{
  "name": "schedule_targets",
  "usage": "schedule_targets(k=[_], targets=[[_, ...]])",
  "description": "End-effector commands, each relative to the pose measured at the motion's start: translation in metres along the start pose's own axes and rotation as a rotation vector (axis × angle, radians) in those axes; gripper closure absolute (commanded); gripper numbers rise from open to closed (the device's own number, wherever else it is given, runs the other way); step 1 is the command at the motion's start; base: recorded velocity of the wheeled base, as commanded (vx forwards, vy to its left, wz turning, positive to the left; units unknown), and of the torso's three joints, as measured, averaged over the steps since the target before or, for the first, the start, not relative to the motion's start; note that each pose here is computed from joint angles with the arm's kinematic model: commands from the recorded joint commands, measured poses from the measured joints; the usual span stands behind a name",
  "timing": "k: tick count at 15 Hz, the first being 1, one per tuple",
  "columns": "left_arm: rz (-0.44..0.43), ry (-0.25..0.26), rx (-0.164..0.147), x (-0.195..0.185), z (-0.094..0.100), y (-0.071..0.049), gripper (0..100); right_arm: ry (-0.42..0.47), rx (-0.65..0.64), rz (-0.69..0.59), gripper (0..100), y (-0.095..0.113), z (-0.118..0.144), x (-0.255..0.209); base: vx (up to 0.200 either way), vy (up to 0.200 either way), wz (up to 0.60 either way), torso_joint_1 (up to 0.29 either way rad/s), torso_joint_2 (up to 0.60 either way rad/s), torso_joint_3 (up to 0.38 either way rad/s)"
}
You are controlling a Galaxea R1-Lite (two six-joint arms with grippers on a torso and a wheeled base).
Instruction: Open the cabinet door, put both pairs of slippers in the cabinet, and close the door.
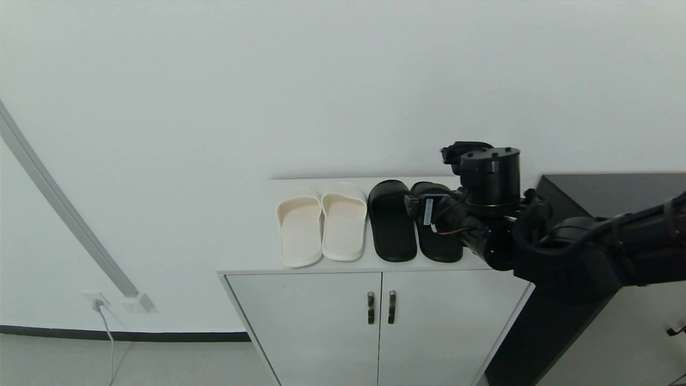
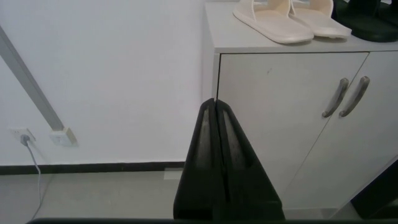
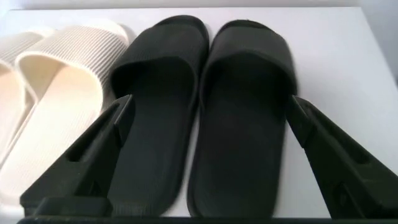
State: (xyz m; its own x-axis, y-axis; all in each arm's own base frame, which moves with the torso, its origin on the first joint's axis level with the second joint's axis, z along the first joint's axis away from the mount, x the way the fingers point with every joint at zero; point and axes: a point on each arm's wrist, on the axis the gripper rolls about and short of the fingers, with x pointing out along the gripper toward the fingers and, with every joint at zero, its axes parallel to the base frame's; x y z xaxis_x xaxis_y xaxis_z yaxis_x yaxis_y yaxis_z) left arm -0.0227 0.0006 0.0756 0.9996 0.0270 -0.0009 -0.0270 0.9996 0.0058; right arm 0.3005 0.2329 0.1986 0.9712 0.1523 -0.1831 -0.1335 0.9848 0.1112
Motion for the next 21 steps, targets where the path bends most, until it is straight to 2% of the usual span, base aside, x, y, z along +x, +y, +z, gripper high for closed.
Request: schedule_targets(k=[1, 6, 16, 21], targets=[[0.001, -0.001, 0.0, 0.0, 0.0, 0.0, 100, 0.028, -0.02, -0.025, 0, 0.012, -0.021, 0.032, 0.0, 0.0, 0.0, 0.0, 0.0, 0.0], [-0.001, 0.002, 0.0, 0.0, 0.0, 0.0, 100, 0.029, -0.028, -0.059, 0, 0.016, -0.037, 0.071, 0.0, 0.0, 0.0, 0.0, 0.0, 0.0], [-0.001, -0.001, -0.001, 0.0, 0.0, 0.0, 100, -0.048, -0.09, -0.073, 0, 0.019, -0.026, 0.107, 0.0, 0.0, 0.0, 0.0, 0.0, 0.0], [-0.001, -0.001, -0.001, 0.0, 0.0, 0.0, 100, -0.045, -0.089, -0.092, 0, 0.012, -0.031, 0.118, 0.0, 0.0, 0.0, 0.0, 0.0, 0.0]])
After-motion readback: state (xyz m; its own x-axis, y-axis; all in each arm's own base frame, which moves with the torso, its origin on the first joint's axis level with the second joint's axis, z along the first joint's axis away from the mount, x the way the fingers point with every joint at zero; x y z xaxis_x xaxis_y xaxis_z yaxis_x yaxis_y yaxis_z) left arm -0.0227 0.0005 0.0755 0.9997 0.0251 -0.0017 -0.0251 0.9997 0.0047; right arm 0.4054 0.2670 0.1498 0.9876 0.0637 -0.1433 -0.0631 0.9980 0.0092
